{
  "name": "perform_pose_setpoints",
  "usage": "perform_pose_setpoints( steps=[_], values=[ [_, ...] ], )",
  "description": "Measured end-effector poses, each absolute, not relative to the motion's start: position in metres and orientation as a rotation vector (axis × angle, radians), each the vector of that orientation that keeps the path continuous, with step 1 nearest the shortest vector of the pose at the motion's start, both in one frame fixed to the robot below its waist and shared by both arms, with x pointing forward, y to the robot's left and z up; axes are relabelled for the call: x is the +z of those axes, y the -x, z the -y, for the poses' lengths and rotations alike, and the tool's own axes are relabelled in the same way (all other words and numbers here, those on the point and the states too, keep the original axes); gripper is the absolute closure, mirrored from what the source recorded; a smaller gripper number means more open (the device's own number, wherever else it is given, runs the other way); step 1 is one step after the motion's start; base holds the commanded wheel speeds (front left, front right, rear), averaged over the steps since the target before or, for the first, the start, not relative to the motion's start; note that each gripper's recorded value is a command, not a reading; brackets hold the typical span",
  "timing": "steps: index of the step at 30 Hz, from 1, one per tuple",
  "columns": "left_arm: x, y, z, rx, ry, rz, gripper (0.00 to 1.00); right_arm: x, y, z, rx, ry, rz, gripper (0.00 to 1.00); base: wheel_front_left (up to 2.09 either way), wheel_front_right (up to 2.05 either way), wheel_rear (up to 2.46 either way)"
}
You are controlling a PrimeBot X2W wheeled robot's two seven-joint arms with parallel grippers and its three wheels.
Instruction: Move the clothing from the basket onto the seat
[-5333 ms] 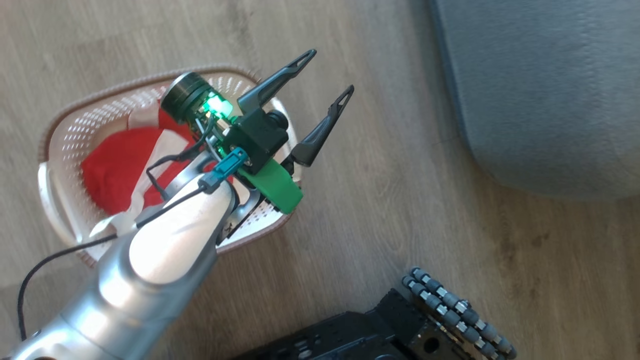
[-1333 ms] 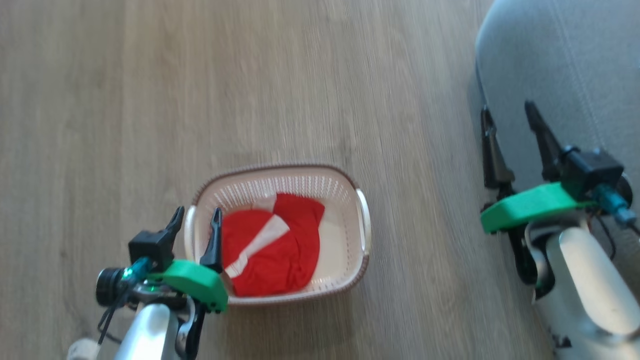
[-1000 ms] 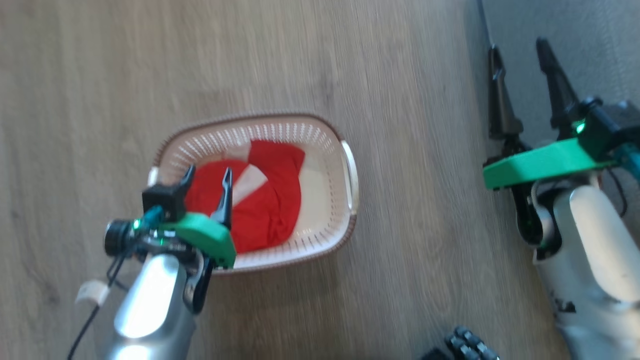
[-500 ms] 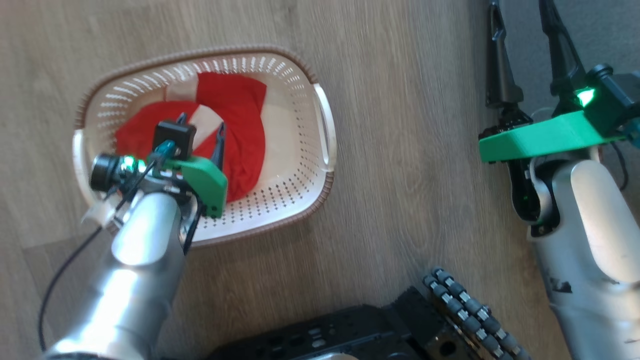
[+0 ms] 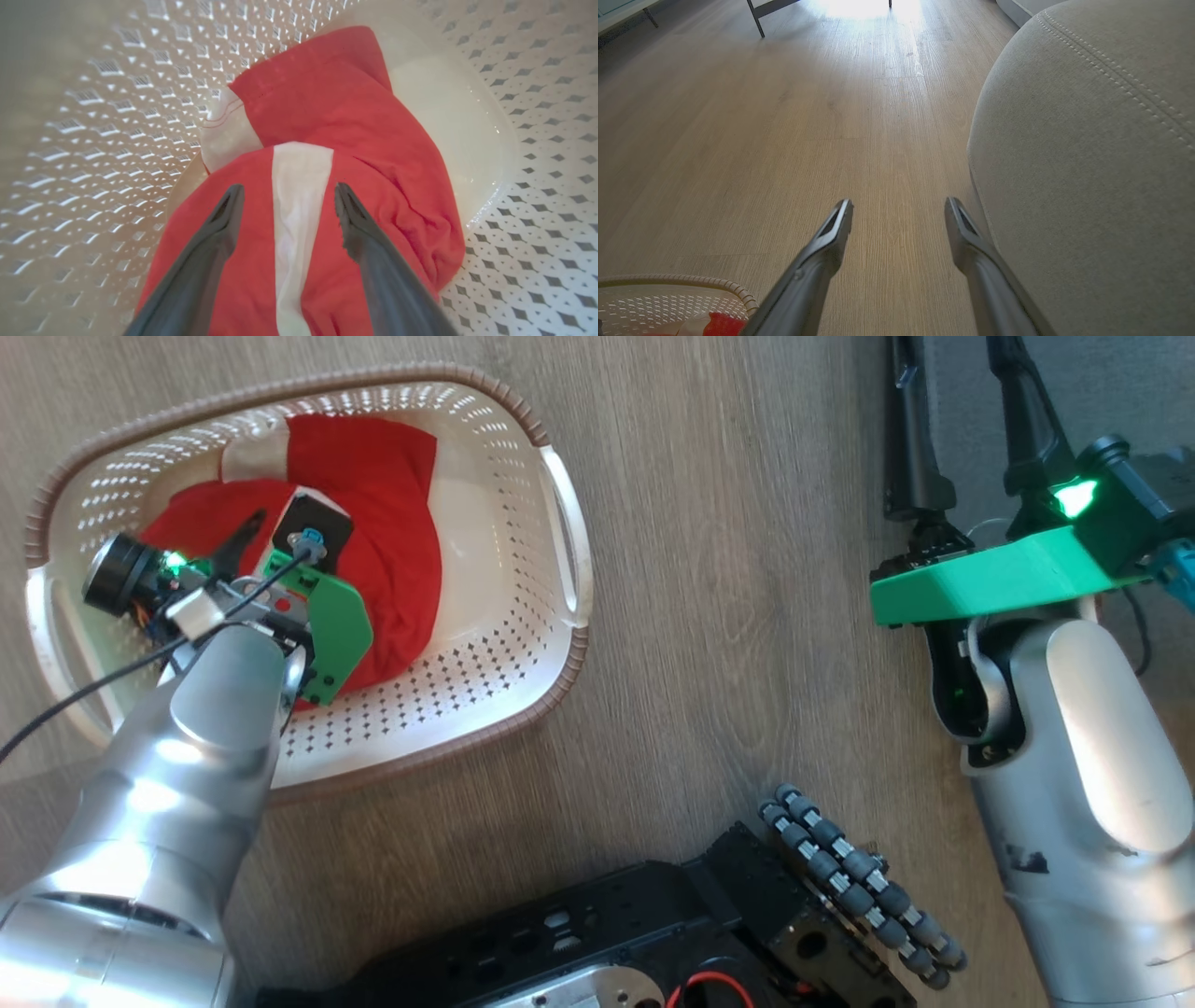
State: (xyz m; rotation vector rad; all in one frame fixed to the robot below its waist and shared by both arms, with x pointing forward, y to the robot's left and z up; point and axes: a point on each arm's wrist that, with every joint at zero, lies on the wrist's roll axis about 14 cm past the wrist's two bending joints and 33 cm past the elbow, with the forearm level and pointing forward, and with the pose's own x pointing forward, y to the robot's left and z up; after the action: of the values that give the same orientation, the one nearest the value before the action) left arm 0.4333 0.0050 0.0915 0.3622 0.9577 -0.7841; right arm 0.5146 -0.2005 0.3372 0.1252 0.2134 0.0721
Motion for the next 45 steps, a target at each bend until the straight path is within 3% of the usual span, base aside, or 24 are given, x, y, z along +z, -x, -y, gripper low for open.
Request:
perform_pose_setpoints(
  steps=[12,21,22,23,45],
  values=[
    [0.051,-0.412,-0.015,-0.799,-0.493,-1.139,0.00,0.309,-0.513,0.201,0.065,-0.129,-0.269,0.00,0.00,0.00,0.00],
    [0.039,-0.407,-0.026,-0.787,-0.544,-1.177,0.00,0.301,-0.512,0.204,0.057,-0.128,-0.280,0.00,0.00,0.00,0.00],
    [0.039,-0.407,-0.026,-0.786,-0.541,-1.177,0.34,0.301,-0.512,0.204,0.056,-0.128,-0.281,0.00,0.00,0.00,0.00],
    [0.039,-0.407,-0.026,-0.785,-0.536,-1.178,1.00,0.301,-0.512,0.204,0.055,-0.128,-0.280,0.00,0.00,0.00,0.00],
    [0.127,-0.432,-0.012,-0.673,-0.266,-0.958,1.00,0.389,-0.531,0.201,0.077,-0.132,-0.086,0.00,0.00,0.00,0.00]
  ],
)
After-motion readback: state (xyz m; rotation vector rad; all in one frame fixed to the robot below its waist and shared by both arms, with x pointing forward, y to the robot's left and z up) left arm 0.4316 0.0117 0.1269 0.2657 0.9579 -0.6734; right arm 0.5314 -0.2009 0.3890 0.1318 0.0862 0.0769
